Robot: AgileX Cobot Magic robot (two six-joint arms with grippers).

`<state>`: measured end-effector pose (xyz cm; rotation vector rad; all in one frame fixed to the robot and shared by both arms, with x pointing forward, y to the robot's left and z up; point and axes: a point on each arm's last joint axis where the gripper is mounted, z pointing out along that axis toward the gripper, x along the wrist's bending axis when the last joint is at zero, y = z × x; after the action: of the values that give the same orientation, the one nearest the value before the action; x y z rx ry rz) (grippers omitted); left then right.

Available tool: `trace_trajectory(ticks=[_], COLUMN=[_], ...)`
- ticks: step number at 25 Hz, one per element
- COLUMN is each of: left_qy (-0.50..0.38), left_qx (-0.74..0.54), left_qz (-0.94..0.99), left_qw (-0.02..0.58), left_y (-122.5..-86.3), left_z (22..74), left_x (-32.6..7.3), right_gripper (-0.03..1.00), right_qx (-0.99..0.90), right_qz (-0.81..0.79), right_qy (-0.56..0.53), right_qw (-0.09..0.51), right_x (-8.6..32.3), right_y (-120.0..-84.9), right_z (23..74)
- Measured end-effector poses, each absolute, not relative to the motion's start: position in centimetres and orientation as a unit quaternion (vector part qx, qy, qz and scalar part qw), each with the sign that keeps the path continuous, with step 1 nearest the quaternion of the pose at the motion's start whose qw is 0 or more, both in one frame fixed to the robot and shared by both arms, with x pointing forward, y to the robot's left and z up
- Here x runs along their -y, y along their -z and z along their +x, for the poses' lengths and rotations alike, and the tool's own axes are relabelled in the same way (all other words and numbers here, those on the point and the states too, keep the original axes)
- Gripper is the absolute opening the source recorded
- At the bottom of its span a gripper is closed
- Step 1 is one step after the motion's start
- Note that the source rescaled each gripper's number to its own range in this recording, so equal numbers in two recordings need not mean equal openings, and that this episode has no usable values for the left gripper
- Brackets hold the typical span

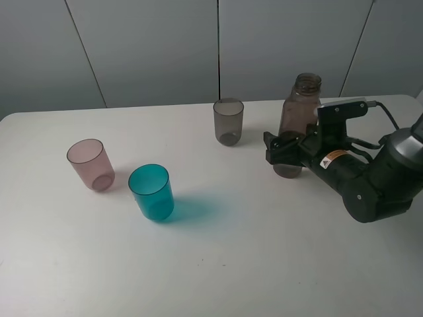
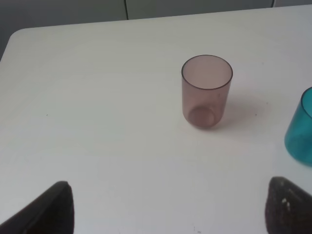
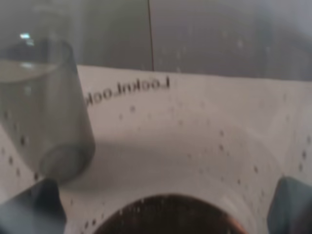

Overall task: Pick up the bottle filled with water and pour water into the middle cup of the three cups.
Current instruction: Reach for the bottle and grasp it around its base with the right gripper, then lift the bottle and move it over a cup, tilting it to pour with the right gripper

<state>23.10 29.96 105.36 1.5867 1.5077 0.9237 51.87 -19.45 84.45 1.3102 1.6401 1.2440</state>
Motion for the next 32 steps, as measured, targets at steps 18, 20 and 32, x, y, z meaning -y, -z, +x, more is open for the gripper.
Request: trace_trajectory(ticks=[18, 20, 32], left_qy=[-0.361, -0.361, -0.361], left_qx=[-0.589, -0.589, -0.589], left_qz=[0.620, 0.620, 0.620], left_qw=[0.374, 0.374, 0.374], left_y=[-105.36, -105.36, -105.36], left_z=[23.10, 23.10, 23.10], left_x=[-29.96, -29.96, -29.96], right_gripper=[0.30, 0.05, 0.05], right_qx=[-0.627, -0.627, -0.634], right_qz=[0.503, 0.502, 0.497], right_qy=[-0.483, -0.483, -0.492], right_qw=[0.347, 0.348, 0.331], right_x=[19.33, 19.33, 18.99], right_y=[-84.61, -84.63, -84.70], right_z=[52.19, 52.20, 52.09])
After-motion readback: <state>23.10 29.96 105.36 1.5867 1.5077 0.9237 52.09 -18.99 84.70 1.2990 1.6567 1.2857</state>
